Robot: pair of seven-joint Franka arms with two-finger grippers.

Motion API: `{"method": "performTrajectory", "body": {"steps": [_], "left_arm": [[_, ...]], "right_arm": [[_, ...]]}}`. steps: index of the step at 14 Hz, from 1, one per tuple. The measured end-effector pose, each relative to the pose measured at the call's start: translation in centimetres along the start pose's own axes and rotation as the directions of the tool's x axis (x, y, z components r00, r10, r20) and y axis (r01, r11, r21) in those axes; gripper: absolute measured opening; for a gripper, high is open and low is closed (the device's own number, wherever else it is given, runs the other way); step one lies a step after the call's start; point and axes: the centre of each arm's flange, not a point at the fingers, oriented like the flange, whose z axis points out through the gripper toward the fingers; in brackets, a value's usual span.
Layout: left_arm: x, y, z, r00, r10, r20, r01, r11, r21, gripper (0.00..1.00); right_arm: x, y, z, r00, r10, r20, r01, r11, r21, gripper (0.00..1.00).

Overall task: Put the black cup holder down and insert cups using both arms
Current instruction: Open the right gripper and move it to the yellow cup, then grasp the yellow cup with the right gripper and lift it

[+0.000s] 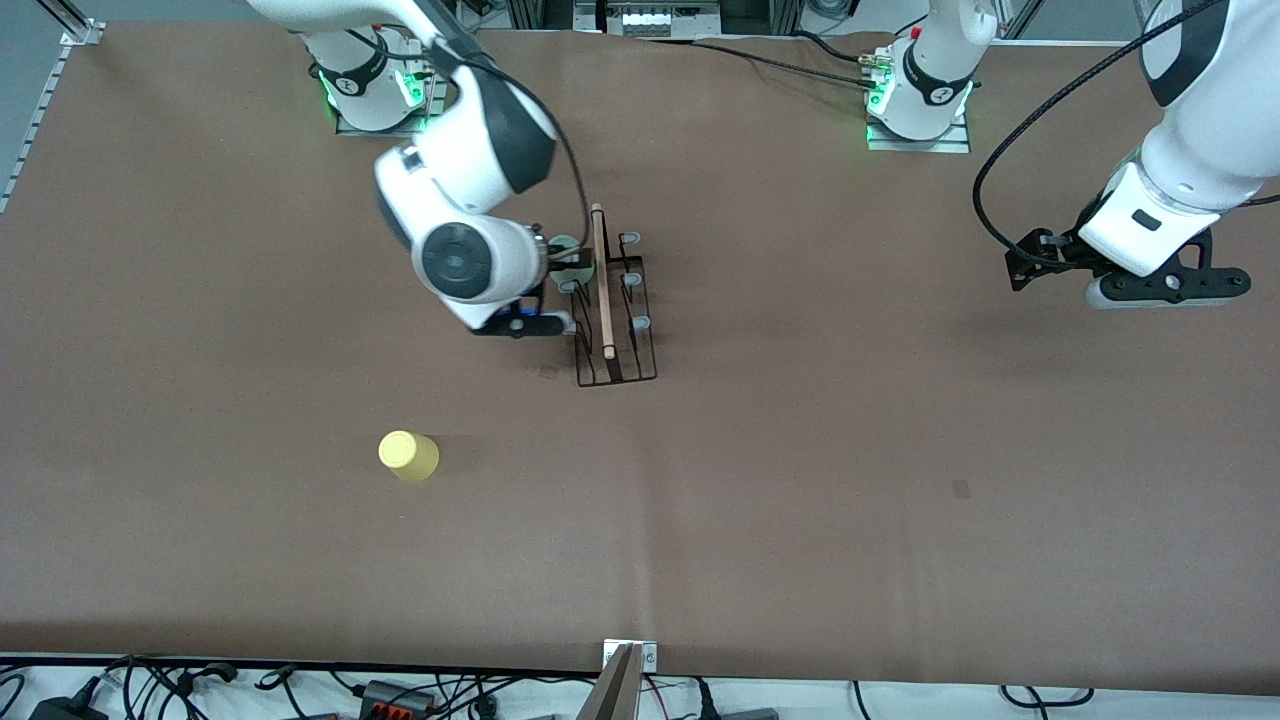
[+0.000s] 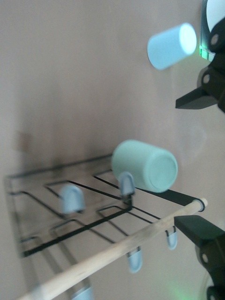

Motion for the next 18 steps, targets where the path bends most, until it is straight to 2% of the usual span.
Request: {"method": "performTrajectory", "body": {"steps": [2,4,6,8,10,14,18], "left_arm": [[0.0,0.1,0.0,1.0,0.001,0.0,-0.001,1.0,0.0,1.0],[0.0,0.1,0.0,1.0,0.001,-0.001,-0.001,1.0,0.0,1.0],[0.0,0.0,-0.1,1.0,0.0,-0.001,0.0,1.0,0.0,1.0],[0.0,0.0,-0.1,1.0,0.0,-0.001,0.0,1.0,0.0,1.0],[0.0,0.0,-0.1,1.0,0.0,-0.001,0.0,1.0,0.0,1.0],[0.0,-0.2,0.0,1.0,-0.004,-0.001,0.004,1.0,0.0,1.0],[0.0,-0.3,0.0,1.0,-0.005,-0.001,0.005,1.0,0.0,1.0]], "right_arm": [[3.3,6.7,-5.1,0.989,0.106,-0.102,-0.106,0.994,0.009,1.0],[7.7,13.2,-6.7,0.958,0.202,-0.202,-0.199,0.979,0.035,1.0],[12.3,16.7,-4.9,0.927,0.23,-0.297,-0.231,0.972,0.031,1.0],[15.7,17.8,-2.1,0.907,0.194,-0.373,-0.214,0.977,-0.014,1.0],[18.2,19.0,0.6,0.908,0.148,-0.391,-0.177,0.984,-0.038,1.0],[20.6,20.3,4.3,0.921,0.115,-0.372,-0.147,0.987,-0.058,1.0],[21.8,19.3,3.7,0.912,0.132,-0.389,-0.144,0.99,-0.001,1.0]]}}
